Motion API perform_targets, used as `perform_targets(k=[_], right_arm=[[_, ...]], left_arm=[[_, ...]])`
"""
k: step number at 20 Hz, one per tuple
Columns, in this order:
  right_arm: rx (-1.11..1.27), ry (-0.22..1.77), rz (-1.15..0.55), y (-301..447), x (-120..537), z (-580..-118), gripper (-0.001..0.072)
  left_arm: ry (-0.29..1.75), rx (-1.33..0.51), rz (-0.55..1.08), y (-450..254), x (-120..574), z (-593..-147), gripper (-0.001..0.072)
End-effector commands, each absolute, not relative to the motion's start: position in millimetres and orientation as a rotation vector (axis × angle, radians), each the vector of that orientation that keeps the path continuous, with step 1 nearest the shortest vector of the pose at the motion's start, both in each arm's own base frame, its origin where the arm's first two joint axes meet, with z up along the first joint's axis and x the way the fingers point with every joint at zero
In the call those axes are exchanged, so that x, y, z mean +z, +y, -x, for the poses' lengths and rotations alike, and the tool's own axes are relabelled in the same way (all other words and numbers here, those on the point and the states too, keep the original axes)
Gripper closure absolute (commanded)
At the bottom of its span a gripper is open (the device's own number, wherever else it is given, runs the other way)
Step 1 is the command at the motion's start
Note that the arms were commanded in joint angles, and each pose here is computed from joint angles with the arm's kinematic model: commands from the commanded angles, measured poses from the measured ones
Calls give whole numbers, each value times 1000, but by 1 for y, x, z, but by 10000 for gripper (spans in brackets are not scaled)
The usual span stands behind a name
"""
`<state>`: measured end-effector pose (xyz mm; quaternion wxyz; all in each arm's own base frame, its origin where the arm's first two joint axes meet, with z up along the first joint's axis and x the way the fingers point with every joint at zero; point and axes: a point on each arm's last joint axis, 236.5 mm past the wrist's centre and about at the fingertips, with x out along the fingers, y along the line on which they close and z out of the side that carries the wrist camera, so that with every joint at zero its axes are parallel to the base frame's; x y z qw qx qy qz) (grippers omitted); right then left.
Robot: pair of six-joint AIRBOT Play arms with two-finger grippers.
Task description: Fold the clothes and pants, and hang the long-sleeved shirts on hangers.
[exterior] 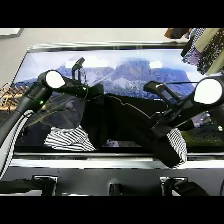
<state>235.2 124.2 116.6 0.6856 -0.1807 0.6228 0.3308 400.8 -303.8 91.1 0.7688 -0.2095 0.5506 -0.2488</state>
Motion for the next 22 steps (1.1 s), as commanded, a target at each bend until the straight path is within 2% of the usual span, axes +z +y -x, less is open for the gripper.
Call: perform_targets(k=[1, 6, 15, 18, 22], right_arm=[[760, 1432, 398, 129, 106, -239, 688], [810, 1423, 384, 137, 107, -237, 688], [878, 1452, 362, 155, 80, -256, 688], [894, 1377, 346, 169, 72, -279, 688], [941, 1311, 270, 195, 64, -299, 688]], left_arm=[[1163, -545, 470, -306, 97, -406, 682], [1104, -555, 474, -308, 107, -415, 682], [918, -656, 452, -317, 195, -427, 682], [922, -733, 416, -333, 211, -407, 681], [1024, -812, 338, -359, 197, -364, 681]])
